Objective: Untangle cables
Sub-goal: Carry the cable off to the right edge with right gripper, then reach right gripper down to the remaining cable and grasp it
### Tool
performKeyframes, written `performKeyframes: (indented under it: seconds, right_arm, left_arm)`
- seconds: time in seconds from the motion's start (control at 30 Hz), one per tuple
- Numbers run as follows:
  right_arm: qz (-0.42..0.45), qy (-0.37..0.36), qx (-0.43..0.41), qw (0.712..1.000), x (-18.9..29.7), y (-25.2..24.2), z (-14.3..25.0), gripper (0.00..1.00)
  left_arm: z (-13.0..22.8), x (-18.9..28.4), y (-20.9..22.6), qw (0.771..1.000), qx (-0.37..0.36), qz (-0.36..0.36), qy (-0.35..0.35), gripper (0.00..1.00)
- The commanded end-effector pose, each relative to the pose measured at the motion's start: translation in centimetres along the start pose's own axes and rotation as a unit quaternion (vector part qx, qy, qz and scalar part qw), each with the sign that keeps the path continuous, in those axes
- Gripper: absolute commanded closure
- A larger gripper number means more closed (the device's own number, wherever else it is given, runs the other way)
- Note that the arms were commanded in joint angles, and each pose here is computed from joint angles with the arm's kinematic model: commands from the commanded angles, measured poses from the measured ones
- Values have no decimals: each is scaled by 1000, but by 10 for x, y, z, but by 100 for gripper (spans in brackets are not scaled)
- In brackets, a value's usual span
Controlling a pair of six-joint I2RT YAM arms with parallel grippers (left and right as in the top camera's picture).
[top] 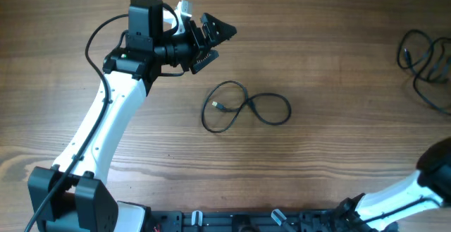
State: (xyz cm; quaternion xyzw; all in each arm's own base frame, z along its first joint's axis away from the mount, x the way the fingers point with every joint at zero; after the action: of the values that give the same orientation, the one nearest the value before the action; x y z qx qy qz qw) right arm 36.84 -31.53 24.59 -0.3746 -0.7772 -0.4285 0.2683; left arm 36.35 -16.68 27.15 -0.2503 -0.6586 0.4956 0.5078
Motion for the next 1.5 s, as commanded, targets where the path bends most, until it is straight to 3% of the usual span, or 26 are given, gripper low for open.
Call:
performKeyframes:
  seconds: [0.0,0.2,0.4,0.53,0.67,0.9,1.07,1.27,1.47]
  right_arm:
    - [5,19,79,997,-23,-6,5,0]
    - [-38,41,76,996,-11,6,10,0]
    - [-171,60,62,981,37,51,8,0]
    - [-209,45,77,974,75,75,11,0]
    - [-261,50,112,957,113,103,28,0]
    - [-326,128,242,905,139,150,106,0]
    - [-303,213,324,870,145,161,183,0]
    - [-238,307,453,803,145,148,286,1]
    - [-187,363,522,749,141,123,367,1]
  left_arm:
    - [-2,0,-2,1000,-16,-5,-14,0]
    - [-2,1,-1,1000,-16,-5,-14,0]
    - [-3,1,2,999,-32,-17,-21,0]
    - [-8,2,14,997,-19,-55,-50,0]
    - [-9,5,29,990,-71,-108,-63,0]
    - [-5,14,62,966,-124,-218,-59,0]
    - [-3,33,92,933,-95,-337,-84,0]
    - [-3,57,115,889,-38,-437,-130,0]
    - [-15,79,127,877,15,-451,-166,0]
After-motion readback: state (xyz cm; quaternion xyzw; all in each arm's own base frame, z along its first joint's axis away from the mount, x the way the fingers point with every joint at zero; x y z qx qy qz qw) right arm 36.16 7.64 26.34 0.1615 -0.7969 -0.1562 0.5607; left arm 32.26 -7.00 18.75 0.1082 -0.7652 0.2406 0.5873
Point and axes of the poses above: each gripper's point midway between its finger pads, its own x axis back along the fingers, its own y axis along the line the jaws close on, z = x × y, the point moved 6 cm from there along x, back along the fingers, and after that the axes turned 6 degrees about x, right-handed, at the moved point
